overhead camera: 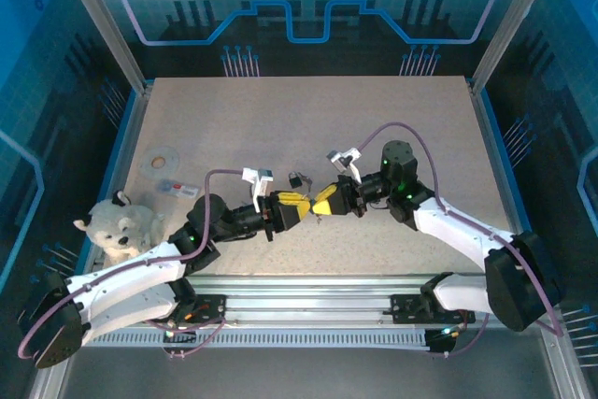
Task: Lock with the key
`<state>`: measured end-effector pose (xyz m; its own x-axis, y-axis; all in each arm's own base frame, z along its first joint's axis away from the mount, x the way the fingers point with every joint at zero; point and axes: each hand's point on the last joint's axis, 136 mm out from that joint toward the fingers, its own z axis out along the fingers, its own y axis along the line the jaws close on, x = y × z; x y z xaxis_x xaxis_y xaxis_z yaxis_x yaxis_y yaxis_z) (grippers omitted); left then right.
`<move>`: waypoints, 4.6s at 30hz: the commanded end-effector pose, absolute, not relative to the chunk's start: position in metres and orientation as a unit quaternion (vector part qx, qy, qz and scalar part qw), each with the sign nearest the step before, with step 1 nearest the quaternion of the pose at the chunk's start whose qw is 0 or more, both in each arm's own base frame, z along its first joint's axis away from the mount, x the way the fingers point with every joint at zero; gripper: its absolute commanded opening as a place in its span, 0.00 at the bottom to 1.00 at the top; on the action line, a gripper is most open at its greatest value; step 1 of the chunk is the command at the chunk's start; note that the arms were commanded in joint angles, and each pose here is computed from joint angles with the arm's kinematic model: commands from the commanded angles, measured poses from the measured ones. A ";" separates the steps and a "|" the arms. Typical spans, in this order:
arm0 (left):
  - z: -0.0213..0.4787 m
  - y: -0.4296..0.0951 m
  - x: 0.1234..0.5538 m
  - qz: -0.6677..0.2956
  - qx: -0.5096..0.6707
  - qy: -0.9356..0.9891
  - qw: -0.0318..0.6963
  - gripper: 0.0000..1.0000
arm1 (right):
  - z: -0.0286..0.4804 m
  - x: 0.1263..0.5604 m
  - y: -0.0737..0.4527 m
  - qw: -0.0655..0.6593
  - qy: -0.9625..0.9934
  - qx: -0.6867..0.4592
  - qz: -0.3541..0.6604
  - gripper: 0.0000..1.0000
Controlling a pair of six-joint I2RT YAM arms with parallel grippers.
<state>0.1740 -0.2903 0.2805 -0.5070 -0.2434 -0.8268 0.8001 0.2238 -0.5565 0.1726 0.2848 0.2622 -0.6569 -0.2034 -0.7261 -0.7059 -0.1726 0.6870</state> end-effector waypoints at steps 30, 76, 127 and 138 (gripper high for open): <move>0.257 -0.254 0.183 -0.538 0.156 0.701 0.440 0.77 | 0.251 0.182 0.306 0.249 0.641 -0.363 0.629 0.00; 0.271 -0.255 0.193 -0.523 0.166 0.733 0.402 0.30 | 0.239 0.177 0.315 0.236 0.657 -0.377 0.609 0.00; 0.285 -0.263 0.158 -0.591 0.236 0.661 0.398 0.00 | 0.261 0.174 0.308 0.253 0.630 -0.388 0.623 0.00; 0.278 -0.269 0.155 -0.593 0.247 0.664 0.383 0.00 | 0.275 0.174 0.306 0.258 0.619 -0.392 0.629 0.00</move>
<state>0.1753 -0.2606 0.2731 -0.5889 -0.1722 -0.7897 0.7410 0.2752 -0.6126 0.1637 0.3055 0.2493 -0.5994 -0.2145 -0.7712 -0.7715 -0.1020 0.6280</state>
